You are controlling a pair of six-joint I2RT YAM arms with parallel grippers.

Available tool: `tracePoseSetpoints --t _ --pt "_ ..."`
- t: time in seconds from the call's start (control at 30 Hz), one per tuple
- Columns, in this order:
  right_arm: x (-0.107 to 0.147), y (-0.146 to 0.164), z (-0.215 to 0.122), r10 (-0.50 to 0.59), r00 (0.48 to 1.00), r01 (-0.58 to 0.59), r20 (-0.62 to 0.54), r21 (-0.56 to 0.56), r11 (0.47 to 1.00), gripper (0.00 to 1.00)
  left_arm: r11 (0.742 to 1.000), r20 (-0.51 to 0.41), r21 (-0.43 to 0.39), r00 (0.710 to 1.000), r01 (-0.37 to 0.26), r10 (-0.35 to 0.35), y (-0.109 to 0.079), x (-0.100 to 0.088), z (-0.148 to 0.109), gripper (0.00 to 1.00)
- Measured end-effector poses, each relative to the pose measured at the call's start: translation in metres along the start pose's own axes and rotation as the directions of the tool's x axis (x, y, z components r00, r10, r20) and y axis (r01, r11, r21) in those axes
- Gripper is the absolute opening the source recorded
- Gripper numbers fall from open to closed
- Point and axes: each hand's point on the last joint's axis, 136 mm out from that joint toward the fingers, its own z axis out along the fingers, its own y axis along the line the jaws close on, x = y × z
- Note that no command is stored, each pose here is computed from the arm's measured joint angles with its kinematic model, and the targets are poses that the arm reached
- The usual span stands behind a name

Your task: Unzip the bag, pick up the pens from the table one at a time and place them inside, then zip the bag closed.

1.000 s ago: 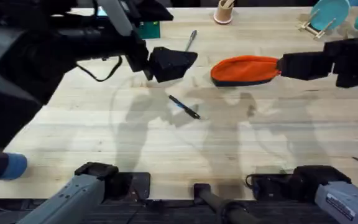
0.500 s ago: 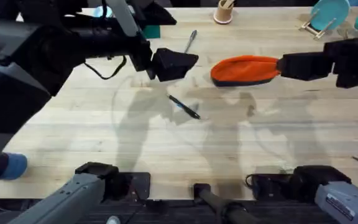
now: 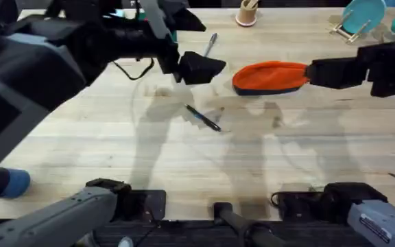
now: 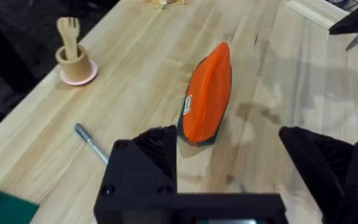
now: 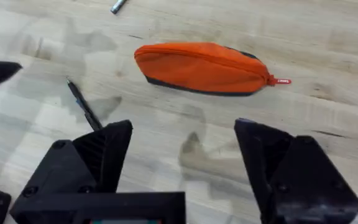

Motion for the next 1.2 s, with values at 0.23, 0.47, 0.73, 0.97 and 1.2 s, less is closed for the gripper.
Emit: tracePoseSetpoints --t 0.23,0.47,0.73,0.97,1.2 --pt "0.000 0.000 0.000 0.000 1.000 0.000 0.000 0.000 1.000 0.996 0.998 0.007 0.055 1.000 -0.020 0.019 0.002 0.007 0.027 0.993" --pt "0.000 0.000 0.000 0.000 1.000 0.000 0.000 0.000 1.000 0.996 0.993 0.012 0.109 0.999 -0.045 0.044 0.001 0.018 0.060 0.994" --pt "0.000 0.000 0.000 0.000 1.000 0.000 0.000 0.000 1.000 0.996 0.984 0.008 0.167 0.998 -0.058 0.058 -0.006 0.033 0.091 0.992" --pt "0.000 0.000 0.000 0.000 1.000 0.000 0.000 0.000 1.000 0.996 0.981 -0.011 0.190 0.999 -0.041 0.044 -0.002 0.054 0.112 0.993" --pt "0.000 0.000 0.000 0.000 1.000 0.000 0.000 0.000 1.000 0.996 0.980 0.000 0.191 0.998 -0.057 0.058 0.004 0.065 0.126 0.993"
